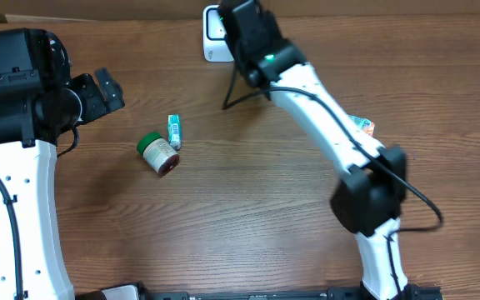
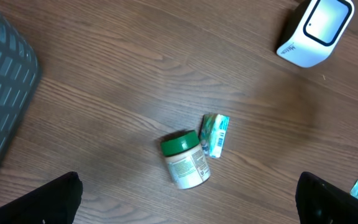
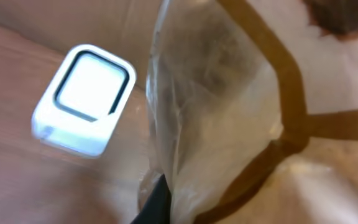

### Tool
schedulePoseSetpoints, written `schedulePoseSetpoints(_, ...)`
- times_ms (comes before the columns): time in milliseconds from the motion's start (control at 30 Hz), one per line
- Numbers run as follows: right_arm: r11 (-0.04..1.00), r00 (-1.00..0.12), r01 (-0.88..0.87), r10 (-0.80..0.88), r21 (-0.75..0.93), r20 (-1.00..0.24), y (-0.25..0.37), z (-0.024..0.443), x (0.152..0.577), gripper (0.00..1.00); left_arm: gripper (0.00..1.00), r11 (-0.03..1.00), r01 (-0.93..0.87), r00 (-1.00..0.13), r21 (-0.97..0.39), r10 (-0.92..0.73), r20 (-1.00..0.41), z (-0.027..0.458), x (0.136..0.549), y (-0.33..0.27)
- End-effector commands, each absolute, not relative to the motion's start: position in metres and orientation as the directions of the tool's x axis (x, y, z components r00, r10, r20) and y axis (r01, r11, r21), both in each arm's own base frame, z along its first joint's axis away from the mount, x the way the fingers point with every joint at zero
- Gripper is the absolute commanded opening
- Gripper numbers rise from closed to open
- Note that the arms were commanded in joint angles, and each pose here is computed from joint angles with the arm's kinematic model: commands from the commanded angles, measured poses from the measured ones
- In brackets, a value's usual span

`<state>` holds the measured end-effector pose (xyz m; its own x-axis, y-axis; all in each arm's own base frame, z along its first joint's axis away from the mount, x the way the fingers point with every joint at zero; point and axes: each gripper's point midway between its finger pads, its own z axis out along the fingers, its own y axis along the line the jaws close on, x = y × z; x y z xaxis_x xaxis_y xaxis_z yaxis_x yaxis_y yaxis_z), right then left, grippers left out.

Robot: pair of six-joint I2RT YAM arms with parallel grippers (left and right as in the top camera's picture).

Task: Scan the item barcode
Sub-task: 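Carry the clear bag to the white scanner with the right gripper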

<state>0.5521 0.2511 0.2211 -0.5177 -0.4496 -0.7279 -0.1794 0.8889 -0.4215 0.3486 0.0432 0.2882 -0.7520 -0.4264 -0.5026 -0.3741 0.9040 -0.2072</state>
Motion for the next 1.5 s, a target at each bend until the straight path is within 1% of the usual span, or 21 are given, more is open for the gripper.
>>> schedulePoseSetpoints(0, 0.735, -0.436, -0.147, -0.649, -0.662, -0.624, 0.258, 0.217, 0.573, 0.04, 1.0, 0.906, -0.371, -0.738, -0.204, -0.421, -0.527, 0.297, 0.347, 0.046)
schedulePoseSetpoints(200, 0.589, -0.341, -0.121, -0.781, -0.799, -0.524, 0.278, 0.197, 0.599, 0.04, 1.0, 0.906, -0.371, -0.738, -0.204, -0.421, -0.527, 0.297, 0.347, 0.046)
schedulePoseSetpoints(300, 0.523, -0.319, -0.129, -0.826, -0.843, -0.464, 0.282, 0.183, 0.607, 0.04, 1.0, 0.906, -0.371, -0.738, -0.204, -0.421, -0.527, 0.297, 0.347, 0.046)
schedulePoseSetpoints(433, 0.492, -0.347, -0.101, -0.832, -0.864, -0.433, 0.277, 0.166, 0.611, 0.04, 1.0, 0.906, -0.371, -0.738, -0.204, -0.421, -0.527, 0.297, 0.347, 0.046)
schedulePoseSetpoints(600, 0.464, -0.386, -0.108, -0.835, -0.879, -0.393, 0.272, 0.148, 0.61, 0.04, 1.0, 0.906, -0.371, -0.738, -0.204, -0.421, -0.527, 0.297, 0.347, 0.046)
schedulePoseSetpoints(933, 0.452, -0.409, -0.095, -0.83, -0.887, -0.38, 0.27, 0.147, 0.606, 0.04, 1.0, 0.906, -0.371, -0.738, -0.204, -0.421, -0.527, 0.297, 0.347, 0.046)
schedulePoseSetpoints(1233, 0.437, -0.415, -0.124, -0.838, -0.891, -0.353, 0.272, 0.144, 0.6, 0.04, 0.99, 0.906, -0.371, -0.738, -0.204, -0.421, -0.527, 0.297, 0.347, 0.046)
schedulePoseSetpoints(1367, 0.572, -0.413, -0.066, -0.762, -0.818, -0.499, 0.28, 0.168, 0.59, 0.04, 1.0, 0.906, -0.371, -0.738, -0.204, -0.421, -0.527, 0.297, 0.347, 0.046)
schedulePoseSetpoints(1467, 0.605, -0.407, -0.102, -0.75, -0.789, -0.522, 0.285, 0.188, 0.577, 0.04, 1.0, 0.906, -0.371, -0.738, -0.204, -0.421, -0.527, 0.297, 0.347, 0.046)
